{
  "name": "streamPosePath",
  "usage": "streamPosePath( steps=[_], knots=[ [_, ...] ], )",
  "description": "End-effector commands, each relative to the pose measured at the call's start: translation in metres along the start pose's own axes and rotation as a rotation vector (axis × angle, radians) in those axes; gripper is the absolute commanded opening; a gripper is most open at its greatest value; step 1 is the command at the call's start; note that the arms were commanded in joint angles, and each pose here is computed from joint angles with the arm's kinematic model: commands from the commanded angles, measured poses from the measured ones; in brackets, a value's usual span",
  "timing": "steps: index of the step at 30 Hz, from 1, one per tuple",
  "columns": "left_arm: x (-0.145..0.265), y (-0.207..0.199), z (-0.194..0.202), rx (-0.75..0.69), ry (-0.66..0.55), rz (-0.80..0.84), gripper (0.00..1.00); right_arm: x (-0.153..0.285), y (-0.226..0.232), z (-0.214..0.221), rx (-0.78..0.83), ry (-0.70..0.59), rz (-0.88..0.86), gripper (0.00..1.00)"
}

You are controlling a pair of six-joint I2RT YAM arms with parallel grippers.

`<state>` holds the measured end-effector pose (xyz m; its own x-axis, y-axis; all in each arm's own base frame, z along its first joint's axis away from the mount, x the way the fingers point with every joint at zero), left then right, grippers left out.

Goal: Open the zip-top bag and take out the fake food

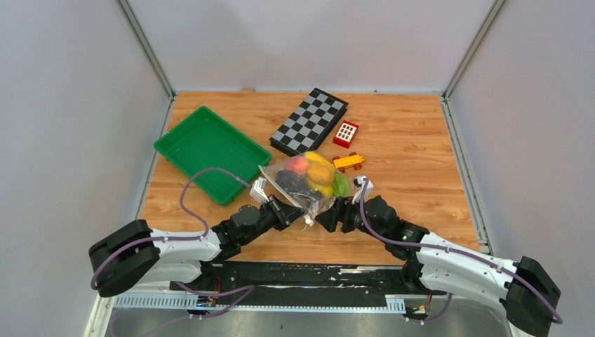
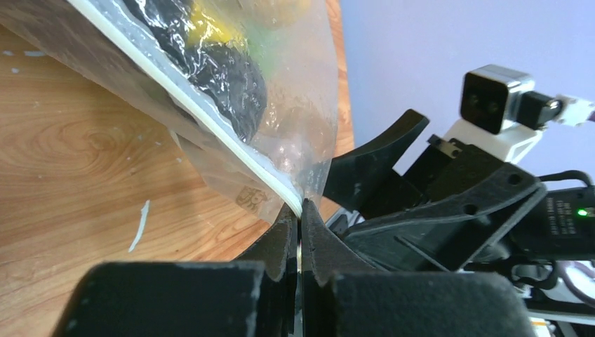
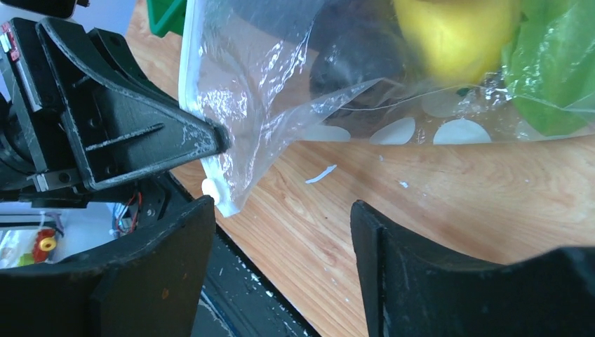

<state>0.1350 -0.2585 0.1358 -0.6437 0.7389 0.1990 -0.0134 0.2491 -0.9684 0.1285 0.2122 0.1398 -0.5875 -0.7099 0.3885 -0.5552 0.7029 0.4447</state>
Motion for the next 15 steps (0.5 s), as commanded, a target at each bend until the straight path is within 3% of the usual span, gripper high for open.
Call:
streamPosePath(
  steps=[1, 6, 15],
  knots=[
    [0.004, -0.025, -0.007, 0.068, -0.056, 0.117, 0.00, 0.003, 0.022, -0.016, -0.010, -0.091, -0.162, 0.65],
    [0.006, -0.031, -0.010, 0.109, -0.072, 0.145, 0.00, 0.004, 0.035, -0.018, 0.037, -0.128, -0.293, 0.57],
    [0.005, -0.041, -0.010, 0.171, -0.064, 0.193, 0.00, -0.005, 0.043, -0.020, 0.044, -0.129, -0.367, 0.47]
  ],
)
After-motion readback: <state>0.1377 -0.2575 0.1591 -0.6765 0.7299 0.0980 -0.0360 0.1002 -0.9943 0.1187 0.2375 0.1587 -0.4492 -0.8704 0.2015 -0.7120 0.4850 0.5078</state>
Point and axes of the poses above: each gripper's point midway between its finger pads, its own x axis back along the fingers, its own y axis along the line the jaws close on, z = x × y, the point moved 6 cm from there along x, back along the fingers, and after that the axes turned 13 degrees about x, right-handed, at the moved point
